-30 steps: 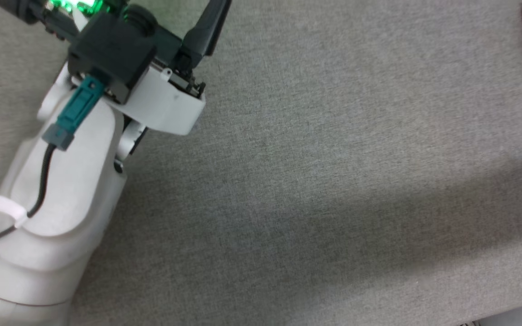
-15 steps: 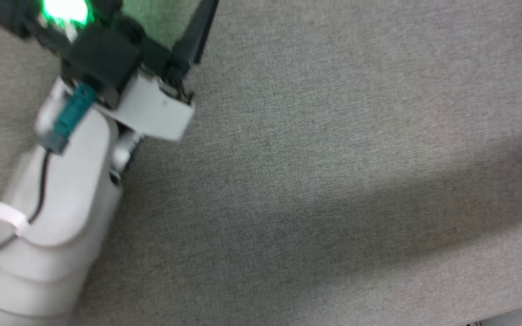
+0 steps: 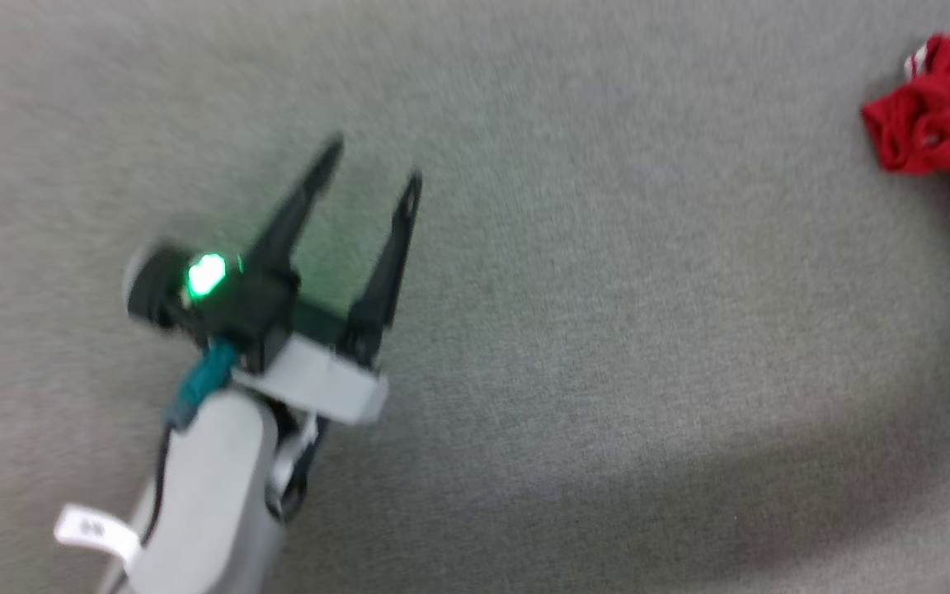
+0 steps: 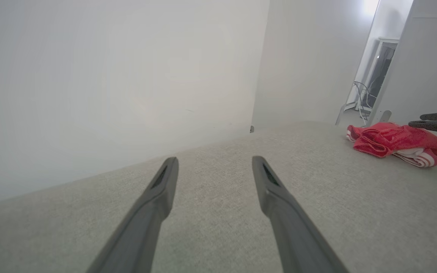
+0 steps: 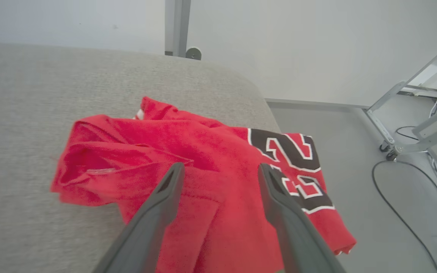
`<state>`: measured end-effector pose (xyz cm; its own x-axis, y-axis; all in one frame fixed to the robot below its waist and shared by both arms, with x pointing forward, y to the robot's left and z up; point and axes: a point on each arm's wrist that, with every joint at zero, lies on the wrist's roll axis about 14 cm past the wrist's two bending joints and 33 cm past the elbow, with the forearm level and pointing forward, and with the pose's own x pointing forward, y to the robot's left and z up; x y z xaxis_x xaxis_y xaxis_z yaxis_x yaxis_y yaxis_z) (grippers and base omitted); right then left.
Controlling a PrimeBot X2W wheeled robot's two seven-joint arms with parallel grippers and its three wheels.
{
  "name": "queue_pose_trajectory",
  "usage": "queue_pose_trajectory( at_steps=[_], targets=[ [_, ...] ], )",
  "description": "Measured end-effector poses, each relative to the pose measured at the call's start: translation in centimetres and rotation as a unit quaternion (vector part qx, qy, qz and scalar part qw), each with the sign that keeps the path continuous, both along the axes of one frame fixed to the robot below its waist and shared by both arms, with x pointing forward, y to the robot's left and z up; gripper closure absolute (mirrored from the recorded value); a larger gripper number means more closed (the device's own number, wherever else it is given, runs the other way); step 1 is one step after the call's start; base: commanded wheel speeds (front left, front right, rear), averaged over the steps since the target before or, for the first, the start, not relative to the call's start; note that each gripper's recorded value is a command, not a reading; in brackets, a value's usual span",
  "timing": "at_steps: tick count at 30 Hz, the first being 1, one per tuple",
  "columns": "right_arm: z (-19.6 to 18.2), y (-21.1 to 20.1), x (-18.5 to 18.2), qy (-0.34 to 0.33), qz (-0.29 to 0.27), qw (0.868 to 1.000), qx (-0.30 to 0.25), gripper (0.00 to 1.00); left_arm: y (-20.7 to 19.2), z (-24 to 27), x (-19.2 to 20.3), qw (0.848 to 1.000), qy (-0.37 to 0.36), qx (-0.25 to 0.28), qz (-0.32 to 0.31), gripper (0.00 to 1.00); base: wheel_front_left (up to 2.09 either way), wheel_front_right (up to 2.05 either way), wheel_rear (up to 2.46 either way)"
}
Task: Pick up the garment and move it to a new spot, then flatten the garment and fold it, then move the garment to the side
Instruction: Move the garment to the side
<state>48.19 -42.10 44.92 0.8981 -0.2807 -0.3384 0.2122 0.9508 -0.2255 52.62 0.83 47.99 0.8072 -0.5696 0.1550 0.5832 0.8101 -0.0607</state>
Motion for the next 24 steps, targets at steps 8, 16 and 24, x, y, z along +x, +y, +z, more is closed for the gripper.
queue_pose_trajectory(
  at_steps=[8,16,24],
  targets=[
    [0.7,6.4,-2.2,-0.047,0.063,0.994,0.071,0.0,5.0,0.4,-5.2,0.996,0.04,0.002,0.074,0.0,0.0,0.0,0.0],
    [2.3,12.8,-3.6,-0.105,0.111,0.979,0.137,0.0,11.4,1.1,-9.9,0.985,0.053,0.007,0.166,0.0,0.0,0.0,0.0],
    [5.6,17.9,-4.9,-0.181,0.148,0.956,0.177,0.0,16.1,2.7,-14.3,0.972,0.037,0.004,0.233,0.0,0.0,0.0,0.0]
  ],
)
